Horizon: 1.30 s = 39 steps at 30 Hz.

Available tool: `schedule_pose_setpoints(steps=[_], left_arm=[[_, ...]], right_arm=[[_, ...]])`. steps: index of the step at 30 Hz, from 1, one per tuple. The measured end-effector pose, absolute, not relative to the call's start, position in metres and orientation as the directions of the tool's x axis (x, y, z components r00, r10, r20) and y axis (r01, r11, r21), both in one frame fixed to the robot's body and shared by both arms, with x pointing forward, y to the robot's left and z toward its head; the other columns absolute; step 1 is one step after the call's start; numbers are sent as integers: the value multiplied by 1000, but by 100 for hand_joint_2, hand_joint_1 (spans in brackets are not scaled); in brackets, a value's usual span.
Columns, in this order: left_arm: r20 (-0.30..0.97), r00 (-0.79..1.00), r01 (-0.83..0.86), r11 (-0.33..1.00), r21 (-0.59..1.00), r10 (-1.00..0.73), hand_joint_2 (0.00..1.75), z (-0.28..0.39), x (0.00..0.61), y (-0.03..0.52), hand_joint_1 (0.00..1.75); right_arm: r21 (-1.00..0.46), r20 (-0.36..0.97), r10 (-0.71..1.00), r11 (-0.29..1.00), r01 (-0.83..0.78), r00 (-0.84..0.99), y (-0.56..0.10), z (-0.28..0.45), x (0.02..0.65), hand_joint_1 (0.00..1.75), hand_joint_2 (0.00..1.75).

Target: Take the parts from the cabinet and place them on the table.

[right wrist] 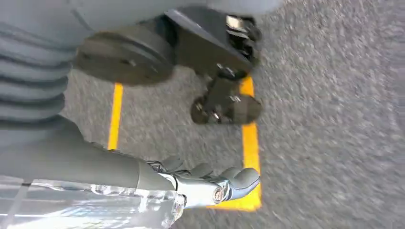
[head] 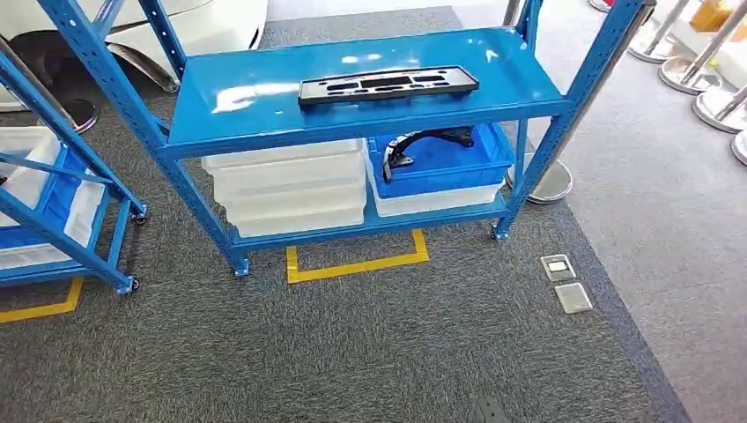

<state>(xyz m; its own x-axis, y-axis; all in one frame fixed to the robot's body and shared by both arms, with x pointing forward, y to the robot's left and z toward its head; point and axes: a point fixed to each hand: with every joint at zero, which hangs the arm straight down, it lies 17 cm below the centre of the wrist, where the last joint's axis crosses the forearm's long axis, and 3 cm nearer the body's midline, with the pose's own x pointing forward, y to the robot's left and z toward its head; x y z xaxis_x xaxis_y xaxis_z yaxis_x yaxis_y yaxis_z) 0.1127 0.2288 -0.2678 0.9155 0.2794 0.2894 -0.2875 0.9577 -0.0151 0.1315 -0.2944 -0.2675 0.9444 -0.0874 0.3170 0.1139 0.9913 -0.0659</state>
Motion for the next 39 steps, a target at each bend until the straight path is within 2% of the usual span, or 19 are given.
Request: schedule_pose_setpoints(steps=[14,27,34,39], left_arm=[[289,919,-286,958,18,269,0,-268,116,227,0],[290,927,-269,961,68,239,0,-269,119,233,0],[285,932,-255,963,84,222,0,-269,117,234,0],[282,939,-234,967,99,198,0,-270,117,235,0]], right_arm=[[-379,428,211,925,-37,879,-417,-210,275,0,0],[-686,398,495,720,-108,772,-518,-103,395,0,0],[-760,385,583,640,-112,716,-529,-61,436,0,0],[-816,409,680,571,-89,609,-516,0,496,0,0]])
